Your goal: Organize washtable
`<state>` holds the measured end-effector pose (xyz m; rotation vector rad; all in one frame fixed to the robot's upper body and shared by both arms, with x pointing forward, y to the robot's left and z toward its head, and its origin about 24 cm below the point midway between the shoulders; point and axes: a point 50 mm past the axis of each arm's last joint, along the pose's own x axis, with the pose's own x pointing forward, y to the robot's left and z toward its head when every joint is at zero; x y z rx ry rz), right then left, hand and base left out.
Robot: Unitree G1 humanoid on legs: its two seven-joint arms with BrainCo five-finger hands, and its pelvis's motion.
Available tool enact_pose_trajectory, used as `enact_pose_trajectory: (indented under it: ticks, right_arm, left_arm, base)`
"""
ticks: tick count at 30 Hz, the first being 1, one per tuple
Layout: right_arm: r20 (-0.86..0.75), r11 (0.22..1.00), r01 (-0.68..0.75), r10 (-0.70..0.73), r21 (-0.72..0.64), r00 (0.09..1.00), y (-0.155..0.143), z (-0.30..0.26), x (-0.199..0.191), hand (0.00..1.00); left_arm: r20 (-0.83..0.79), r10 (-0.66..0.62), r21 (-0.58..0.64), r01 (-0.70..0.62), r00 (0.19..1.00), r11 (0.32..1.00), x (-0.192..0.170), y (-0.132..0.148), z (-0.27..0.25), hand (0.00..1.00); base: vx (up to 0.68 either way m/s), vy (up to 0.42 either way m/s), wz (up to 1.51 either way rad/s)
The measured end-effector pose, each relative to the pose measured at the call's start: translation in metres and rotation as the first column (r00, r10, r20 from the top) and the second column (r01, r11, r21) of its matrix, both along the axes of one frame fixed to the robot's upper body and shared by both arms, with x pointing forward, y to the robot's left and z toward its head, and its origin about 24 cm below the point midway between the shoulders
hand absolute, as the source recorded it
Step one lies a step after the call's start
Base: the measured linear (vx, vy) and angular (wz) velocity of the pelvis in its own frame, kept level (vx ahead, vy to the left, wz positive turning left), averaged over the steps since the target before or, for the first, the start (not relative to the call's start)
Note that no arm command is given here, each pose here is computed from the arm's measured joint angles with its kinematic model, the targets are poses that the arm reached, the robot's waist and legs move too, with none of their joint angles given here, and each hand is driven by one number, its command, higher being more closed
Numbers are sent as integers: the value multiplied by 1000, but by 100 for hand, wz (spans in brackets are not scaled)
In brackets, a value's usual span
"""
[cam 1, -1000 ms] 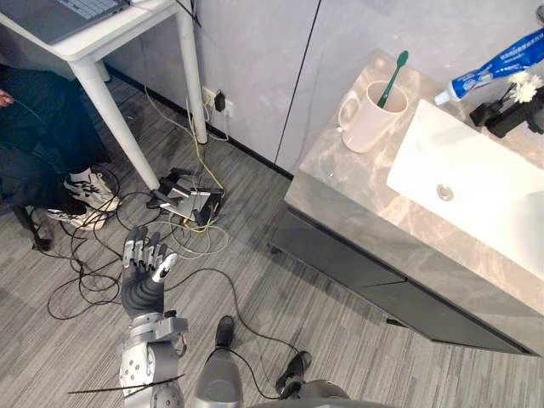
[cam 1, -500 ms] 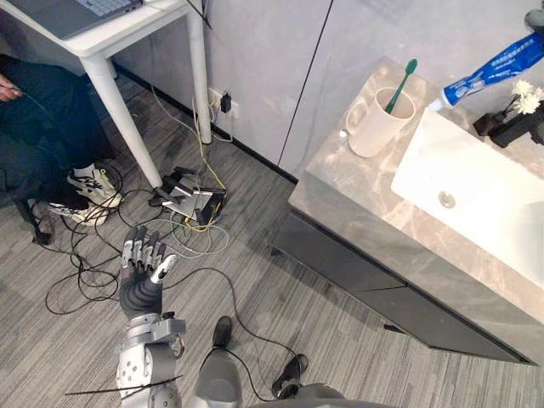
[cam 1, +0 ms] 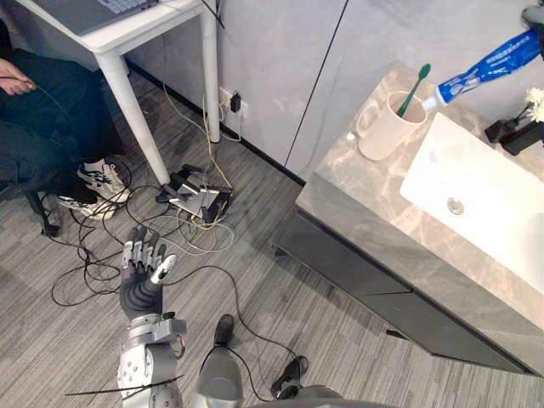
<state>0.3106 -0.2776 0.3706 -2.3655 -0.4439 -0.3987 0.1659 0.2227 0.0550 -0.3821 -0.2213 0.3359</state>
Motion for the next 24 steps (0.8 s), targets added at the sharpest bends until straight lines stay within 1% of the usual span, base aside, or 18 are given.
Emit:
enact_pose_trajectory:
  ticks: [17, 24]
  right_arm:
    - [-1, 999, -31, 31, 38, 1000, 3, 1, 1, 100]
    - [57, 997, -61, 57, 54, 997, 7, 16, -3, 100]
  left_arm:
    - [-2, 19, 6, -19, 1000, 1000, -2, 4, 0, 0]
    - [-1, 21, 1, -21, 1000, 1000, -2, 4, 0, 0]
  base:
    - [3, 4, 1]
    - [0, 0, 0]
